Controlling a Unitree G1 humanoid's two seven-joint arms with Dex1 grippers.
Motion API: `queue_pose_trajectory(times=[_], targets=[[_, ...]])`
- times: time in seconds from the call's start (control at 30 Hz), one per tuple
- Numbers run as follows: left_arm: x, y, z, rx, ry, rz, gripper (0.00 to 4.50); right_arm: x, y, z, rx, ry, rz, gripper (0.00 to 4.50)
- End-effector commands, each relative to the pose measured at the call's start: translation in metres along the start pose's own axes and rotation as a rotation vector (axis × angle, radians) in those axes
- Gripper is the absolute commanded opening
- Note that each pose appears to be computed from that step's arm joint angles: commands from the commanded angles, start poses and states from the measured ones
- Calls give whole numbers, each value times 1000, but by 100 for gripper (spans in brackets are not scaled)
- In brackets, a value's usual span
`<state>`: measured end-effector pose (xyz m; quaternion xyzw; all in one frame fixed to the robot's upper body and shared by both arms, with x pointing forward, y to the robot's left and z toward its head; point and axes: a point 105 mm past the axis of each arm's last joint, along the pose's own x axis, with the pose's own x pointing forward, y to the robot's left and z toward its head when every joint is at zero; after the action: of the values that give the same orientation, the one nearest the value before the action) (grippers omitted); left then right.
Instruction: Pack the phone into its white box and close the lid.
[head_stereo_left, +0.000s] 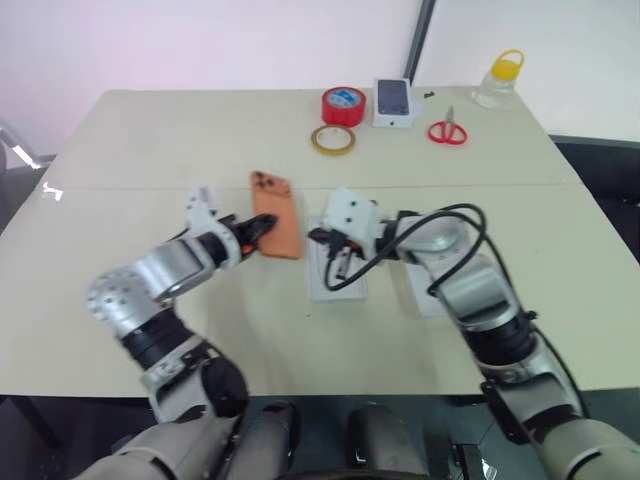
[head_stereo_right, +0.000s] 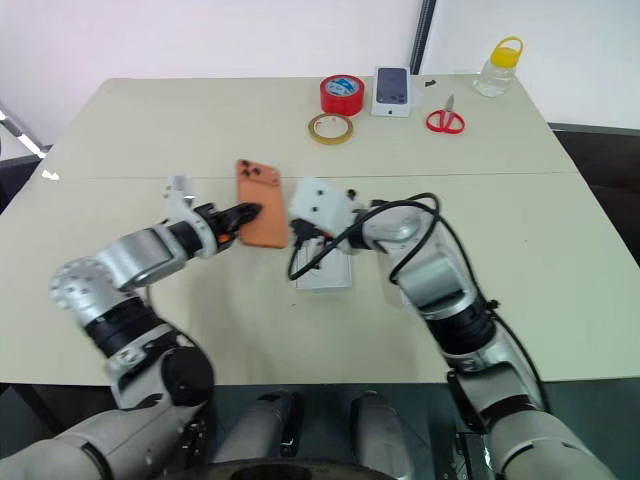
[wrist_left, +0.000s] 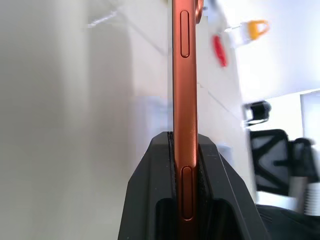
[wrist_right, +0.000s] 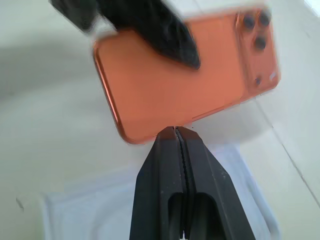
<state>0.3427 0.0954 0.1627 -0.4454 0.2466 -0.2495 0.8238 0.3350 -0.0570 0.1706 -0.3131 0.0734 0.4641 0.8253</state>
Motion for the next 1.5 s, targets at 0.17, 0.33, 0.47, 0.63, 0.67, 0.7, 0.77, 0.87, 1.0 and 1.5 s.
queue_pose_trajectory(times=[0.17, 0.33, 0.47, 0.63, 0.67, 0.7, 0.77, 0.87, 1.0, 1.5], targets=[[23, -21, -47, -23, 125, -36, 3, -35, -34, -26, 31, 78, -158, 0], [23, -19, -52, -43, 132, -24, 3, -46, -39, -35, 50, 108, -204, 0], [24, -20, -57, -61, 153, -27, 3, -48, -39, -38, 57, 121, -216, 0], [27, -20, -68, -60, 211, -27, 3, -45, -40, -40, 55, 127, -221, 0], [26, -20, -69, -53, 218, -20, 49, -45, -41, -40, 55, 127, -222, 0], [26, -19, -69, -54, 219, -17, 100, -44, -41, -40, 55, 126, -223, 0], [25, -19, -68, -50, 216, -14, 181, -44, -41, -39, 55, 123, -223, 0], [22, -18, -65, -25, 213, -4, 333, -42, -41, -39, 51, 124, -222, 0], [14, -19, -62, 41, 213, -9, 423, -41, -39, -39, 49, 124, -218, 0], [-24, -22, -14, 549, 165, -42, 423, -40, -42, -42, 37, 133, -221, 0]])
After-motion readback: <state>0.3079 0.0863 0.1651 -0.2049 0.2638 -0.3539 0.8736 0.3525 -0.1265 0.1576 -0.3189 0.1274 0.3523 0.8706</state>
